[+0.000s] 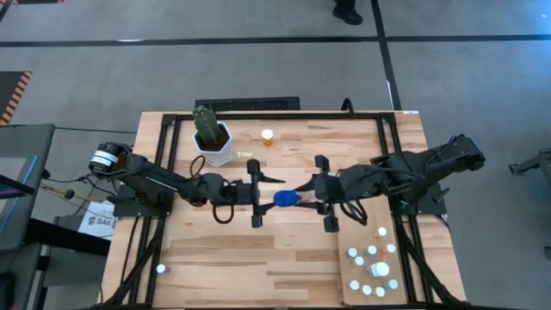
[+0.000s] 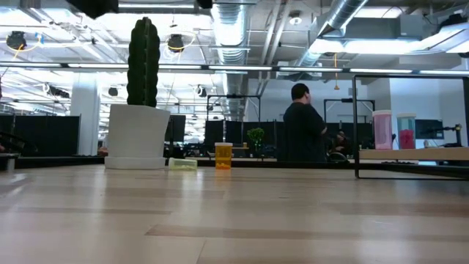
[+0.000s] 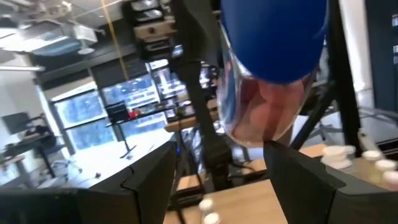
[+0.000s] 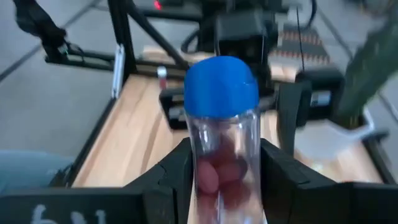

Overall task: Pick and place medicine bottles onto shelf by color
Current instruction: Put the transparent pill bottle on the shelf

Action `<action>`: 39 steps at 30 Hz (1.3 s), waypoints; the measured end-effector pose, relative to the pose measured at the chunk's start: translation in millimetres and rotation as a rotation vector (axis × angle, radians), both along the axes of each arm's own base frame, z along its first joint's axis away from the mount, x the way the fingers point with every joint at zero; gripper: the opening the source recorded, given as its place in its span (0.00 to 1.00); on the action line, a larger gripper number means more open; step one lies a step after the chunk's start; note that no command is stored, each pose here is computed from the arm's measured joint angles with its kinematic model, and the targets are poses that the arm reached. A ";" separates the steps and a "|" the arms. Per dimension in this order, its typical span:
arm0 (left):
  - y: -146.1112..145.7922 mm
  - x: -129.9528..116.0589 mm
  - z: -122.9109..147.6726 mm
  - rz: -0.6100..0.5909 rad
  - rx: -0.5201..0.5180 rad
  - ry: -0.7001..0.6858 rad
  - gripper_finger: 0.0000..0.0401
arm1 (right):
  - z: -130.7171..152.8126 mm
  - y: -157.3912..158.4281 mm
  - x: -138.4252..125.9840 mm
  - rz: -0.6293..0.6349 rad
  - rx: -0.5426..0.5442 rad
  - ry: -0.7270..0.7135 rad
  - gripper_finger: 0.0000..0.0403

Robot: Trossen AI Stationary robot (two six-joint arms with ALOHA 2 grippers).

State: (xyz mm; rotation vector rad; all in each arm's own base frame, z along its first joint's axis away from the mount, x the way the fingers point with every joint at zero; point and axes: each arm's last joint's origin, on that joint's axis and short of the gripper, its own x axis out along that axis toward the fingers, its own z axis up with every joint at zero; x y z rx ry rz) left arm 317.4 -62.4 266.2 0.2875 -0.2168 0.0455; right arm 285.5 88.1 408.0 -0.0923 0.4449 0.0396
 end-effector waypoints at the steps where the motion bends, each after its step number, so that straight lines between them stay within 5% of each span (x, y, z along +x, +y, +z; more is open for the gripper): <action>1: -1.2 1.4 3.2 -0.003 0.000 -0.003 0.59 | 2.2 0.0 1.2 0.011 -0.011 -0.024 0.38; 11: -9.7 4.3 20.5 -0.041 0.009 -0.066 0.59 | 16.4 -2.8 1.0 0.086 -0.092 -0.149 0.37; 23: -7.4 -4.8 41.9 0.034 -0.026 -0.285 0.59 | 35.0 -24.2 -5.6 -0.014 -0.132 -0.263 0.36; 39: -9.0 1.5 62.4 0.014 -0.020 -0.315 0.58 | 36.3 -18.6 8.7 0.044 -0.143 -0.353 0.36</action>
